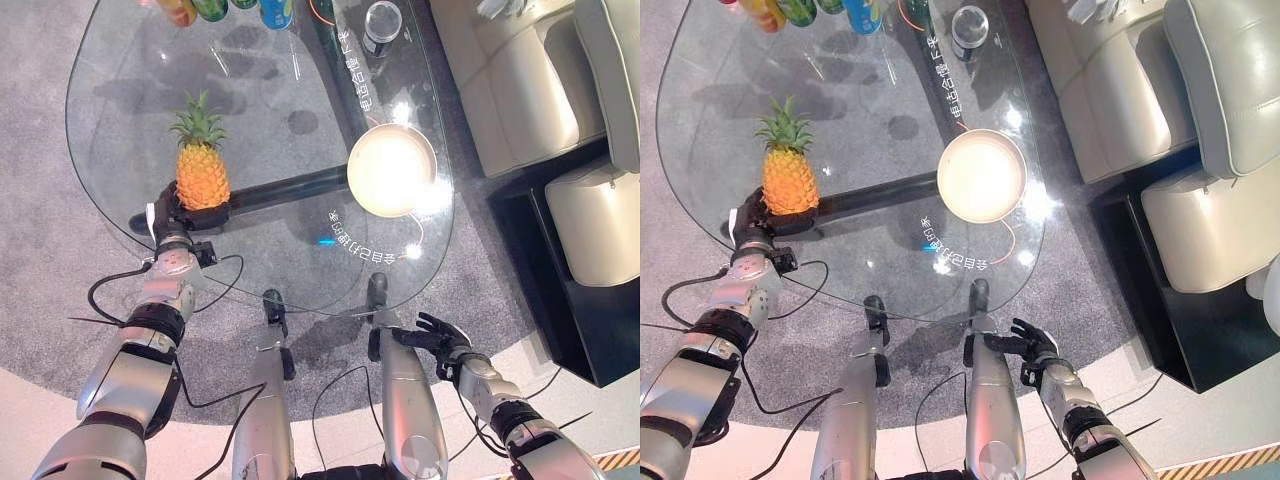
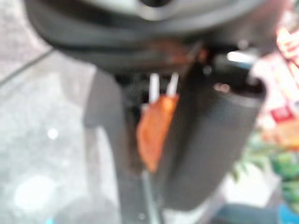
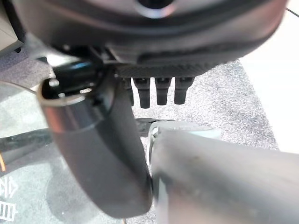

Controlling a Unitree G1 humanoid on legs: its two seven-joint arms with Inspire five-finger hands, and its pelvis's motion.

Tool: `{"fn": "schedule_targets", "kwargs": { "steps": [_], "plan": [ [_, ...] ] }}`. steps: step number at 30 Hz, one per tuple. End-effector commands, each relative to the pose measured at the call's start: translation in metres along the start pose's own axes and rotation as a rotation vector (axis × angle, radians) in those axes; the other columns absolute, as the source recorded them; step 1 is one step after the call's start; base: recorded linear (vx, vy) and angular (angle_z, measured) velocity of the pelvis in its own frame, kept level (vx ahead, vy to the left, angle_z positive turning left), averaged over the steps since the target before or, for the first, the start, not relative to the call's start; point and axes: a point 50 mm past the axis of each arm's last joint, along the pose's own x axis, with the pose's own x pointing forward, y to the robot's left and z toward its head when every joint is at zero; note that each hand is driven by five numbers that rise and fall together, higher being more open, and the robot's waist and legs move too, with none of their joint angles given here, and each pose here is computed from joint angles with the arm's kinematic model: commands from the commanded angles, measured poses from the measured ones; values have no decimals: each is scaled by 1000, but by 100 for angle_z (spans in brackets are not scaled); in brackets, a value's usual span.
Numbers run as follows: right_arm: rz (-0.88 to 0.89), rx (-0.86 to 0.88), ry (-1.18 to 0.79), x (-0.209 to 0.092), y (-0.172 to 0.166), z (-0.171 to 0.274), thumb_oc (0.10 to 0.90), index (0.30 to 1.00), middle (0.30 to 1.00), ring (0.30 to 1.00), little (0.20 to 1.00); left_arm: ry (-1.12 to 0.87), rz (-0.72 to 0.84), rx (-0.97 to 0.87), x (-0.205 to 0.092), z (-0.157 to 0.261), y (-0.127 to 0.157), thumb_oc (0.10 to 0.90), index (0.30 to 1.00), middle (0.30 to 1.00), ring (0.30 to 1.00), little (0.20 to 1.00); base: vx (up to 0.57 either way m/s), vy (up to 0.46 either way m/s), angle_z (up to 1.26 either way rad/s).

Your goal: Pick up the fruit to the plate

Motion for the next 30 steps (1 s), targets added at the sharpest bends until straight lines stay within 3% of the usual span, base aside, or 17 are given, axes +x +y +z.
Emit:
{"fn": "schedule_targets", "kwargs": {
  "steps": [1,22,23,24,25,30],
  "plan": [
    [-76,-98,163,-13,-23,-48,800,900,900,900,900,-62,60,-37,9,23,21,800,900,900,900,900,0,0,0],
    [-76,-104,158,-13,-22,-47,800,900,900,900,900,-175,-98,-172,1,50,-14,800,900,900,900,900,0,0,0],
    [-77,-102,159,-13,-22,-47,800,900,900,900,900,-181,-102,-178,0,51,-16,729,839,839,839,829,0,0,0],
    [-77,-102,159,-13,-22,-47,800,900,900,900,900,-181,-102,-178,0,51,-16,729,839,839,839,829,0,0,0],
    [-78,-100,161,-13,-23,-48,800,900,900,900,900,-189,-109,-204,-1,54,-17,100,300,300,300,200,0,0,0],
    [-75,-100,162,-14,-24,-49,800,900,900,900,900,-172,-124,-245,-1,53,-19,100,300,300,300,200,0,0,0]
  ]
}}
